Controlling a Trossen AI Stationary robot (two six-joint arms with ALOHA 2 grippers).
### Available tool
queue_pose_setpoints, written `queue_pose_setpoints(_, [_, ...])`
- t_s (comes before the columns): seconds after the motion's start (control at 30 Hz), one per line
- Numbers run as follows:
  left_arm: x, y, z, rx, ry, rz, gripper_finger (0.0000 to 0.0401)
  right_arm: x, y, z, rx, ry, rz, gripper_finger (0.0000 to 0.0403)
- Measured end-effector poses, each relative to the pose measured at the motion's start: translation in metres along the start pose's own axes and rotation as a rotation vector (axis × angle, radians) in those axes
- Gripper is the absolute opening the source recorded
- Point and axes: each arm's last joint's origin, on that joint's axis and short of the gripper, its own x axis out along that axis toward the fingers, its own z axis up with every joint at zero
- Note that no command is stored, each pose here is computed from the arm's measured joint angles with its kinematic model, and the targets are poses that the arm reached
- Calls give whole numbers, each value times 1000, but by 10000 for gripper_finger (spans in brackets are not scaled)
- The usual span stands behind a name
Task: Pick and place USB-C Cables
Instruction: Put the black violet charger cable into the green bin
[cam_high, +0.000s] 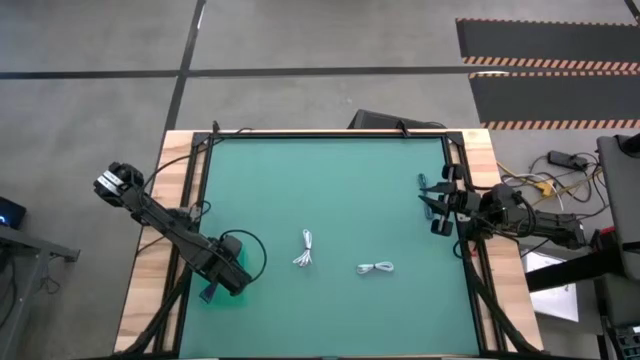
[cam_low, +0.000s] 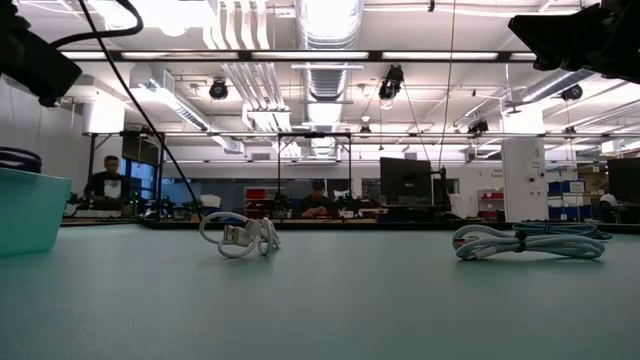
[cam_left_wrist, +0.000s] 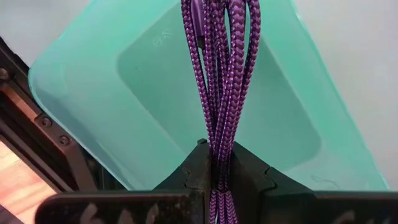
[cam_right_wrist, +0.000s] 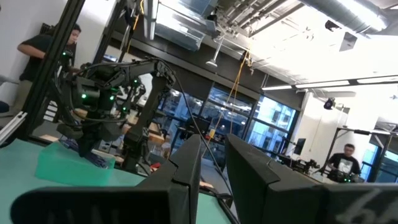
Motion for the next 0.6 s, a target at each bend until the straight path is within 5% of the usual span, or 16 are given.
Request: queue_pose_setpoints(0.6, [13, 1, 1, -90, 2, -22, 22, 0, 0, -1, 1, 7, 3, 63])
